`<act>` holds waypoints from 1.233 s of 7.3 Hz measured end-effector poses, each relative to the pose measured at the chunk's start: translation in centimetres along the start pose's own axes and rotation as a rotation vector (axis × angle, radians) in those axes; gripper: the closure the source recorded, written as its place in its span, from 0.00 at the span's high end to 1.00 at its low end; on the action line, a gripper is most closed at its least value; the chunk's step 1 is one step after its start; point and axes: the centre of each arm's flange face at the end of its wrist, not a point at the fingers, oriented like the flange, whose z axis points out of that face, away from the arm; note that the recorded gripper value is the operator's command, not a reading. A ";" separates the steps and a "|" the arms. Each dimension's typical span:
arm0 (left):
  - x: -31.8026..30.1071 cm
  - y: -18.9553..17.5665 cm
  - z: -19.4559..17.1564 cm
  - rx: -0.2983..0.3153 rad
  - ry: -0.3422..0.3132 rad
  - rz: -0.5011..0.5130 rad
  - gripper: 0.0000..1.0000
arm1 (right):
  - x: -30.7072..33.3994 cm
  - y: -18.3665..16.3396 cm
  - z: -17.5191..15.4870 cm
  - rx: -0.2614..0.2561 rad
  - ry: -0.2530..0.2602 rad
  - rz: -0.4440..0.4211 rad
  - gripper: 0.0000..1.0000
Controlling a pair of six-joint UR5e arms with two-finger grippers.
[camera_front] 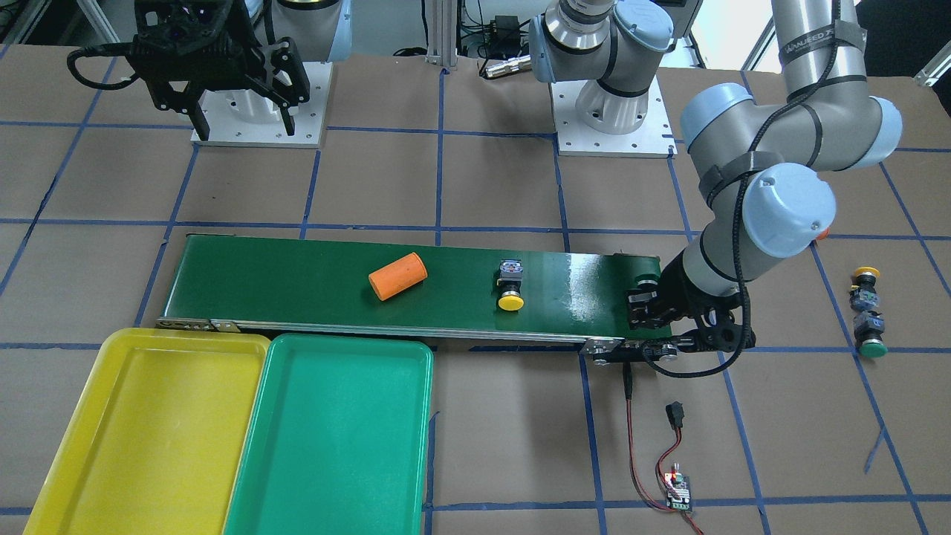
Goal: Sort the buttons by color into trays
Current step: 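Place the green-capped switch on the belt and open the left gripper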
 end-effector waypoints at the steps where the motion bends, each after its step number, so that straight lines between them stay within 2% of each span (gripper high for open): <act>1: 0.7 0.9 1.7 -0.012 -0.002 -0.038 0.26 | 0.0 0.0 0.0 0.001 0.000 0.000 1.00; 3: 1.0 2.2 3.9 -0.016 -0.006 -0.075 0.71 | -0.1 0.0 0.0 0.002 -0.001 -0.001 1.00; 4: 0.9 2.2 4.0 -0.010 -0.010 -0.079 0.81 | -0.1 0.0 0.0 0.002 -0.001 -0.002 1.00; 5: 0.9 1.9 3.0 0.011 -0.012 -0.078 1.00 | -0.2 0.0 0.0 0.003 -0.001 -0.003 1.00; 6: 0.6 1.5 1.7 0.023 -0.023 -0.073 1.00 | -0.2 0.0 0.0 0.003 -0.001 -0.003 1.00; 7: -0.7 1.3 0.5 0.022 -0.071 -0.061 1.00 | -0.2 0.0 0.0 0.003 -0.001 -0.004 1.00; 8: -3.5 1.6 -1.2 0.008 -0.138 -0.022 1.00 | -0.2 0.0 0.0 0.002 -0.001 -0.004 1.00; 9: -7.2 2.4 -2.8 -0.023 -0.173 0.051 1.00 | -0.2 0.0 0.0 0.002 -0.001 -0.002 1.00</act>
